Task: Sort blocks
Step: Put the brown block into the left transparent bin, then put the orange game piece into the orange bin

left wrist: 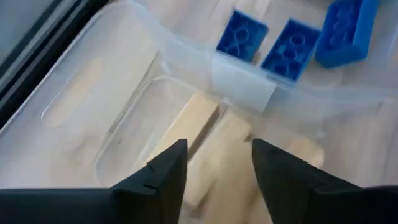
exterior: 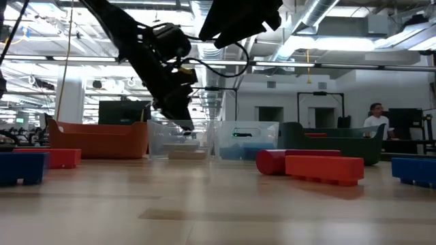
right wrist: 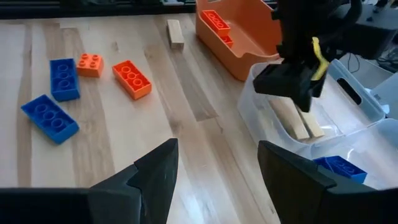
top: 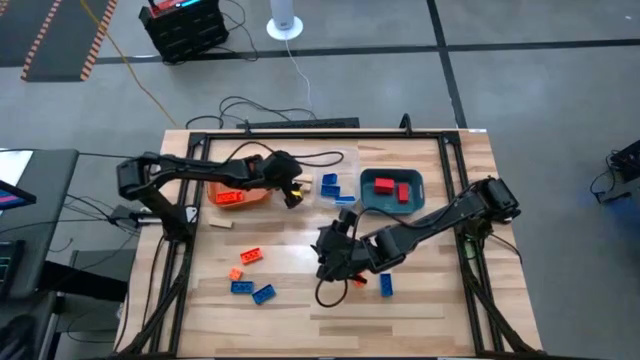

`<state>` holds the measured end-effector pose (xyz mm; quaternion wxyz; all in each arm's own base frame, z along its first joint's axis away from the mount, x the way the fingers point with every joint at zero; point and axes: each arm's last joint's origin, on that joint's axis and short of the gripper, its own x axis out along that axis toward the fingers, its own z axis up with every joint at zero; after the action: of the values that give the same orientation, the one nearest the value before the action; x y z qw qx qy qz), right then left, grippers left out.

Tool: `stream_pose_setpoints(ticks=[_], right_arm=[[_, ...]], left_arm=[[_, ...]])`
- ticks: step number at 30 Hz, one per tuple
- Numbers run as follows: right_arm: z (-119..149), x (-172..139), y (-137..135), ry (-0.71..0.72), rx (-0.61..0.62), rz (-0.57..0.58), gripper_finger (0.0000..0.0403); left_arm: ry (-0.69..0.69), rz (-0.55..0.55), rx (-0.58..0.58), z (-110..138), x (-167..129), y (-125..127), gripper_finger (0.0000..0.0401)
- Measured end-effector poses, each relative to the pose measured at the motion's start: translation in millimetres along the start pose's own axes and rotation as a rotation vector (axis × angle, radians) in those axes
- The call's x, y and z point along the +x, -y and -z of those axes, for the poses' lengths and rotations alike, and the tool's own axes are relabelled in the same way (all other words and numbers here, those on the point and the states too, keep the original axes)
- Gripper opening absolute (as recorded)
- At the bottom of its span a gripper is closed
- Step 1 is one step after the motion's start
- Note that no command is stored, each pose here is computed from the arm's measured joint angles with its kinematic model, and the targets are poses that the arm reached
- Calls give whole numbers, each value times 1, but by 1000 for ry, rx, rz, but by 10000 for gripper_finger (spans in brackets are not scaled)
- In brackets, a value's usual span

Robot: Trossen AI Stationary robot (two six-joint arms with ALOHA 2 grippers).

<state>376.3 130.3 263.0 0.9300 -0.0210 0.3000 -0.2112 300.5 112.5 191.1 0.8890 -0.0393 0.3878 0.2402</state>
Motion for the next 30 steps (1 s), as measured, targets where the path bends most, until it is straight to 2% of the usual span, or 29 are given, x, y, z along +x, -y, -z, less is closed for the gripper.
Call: stream_pose_setpoints(ticks=[2,6,11,15,20,25,30], right_arm=[[0,0,0,1,5,0,254],[1,-1,1,-20,46,-12,254],[10,-7,-4,-68,96,-7,254],[13,-16,-13,-40,122,-1,254],[15,-26,-23,18,169,7,254],[15,-40,-38,79,190,-33,254],[26,-58,-56,89,198,-82,254]], left_arm=[[-18,-1,32,-4,-3,1,191],[43,-24,86,-16,-26,6,198],[101,-61,203,-19,-79,24,192],[114,-3,233,-8,-123,46,190],[109,145,117,17,-165,79,189],[158,181,109,62,-189,114,189],[37,252,32,103,-211,130,189]])
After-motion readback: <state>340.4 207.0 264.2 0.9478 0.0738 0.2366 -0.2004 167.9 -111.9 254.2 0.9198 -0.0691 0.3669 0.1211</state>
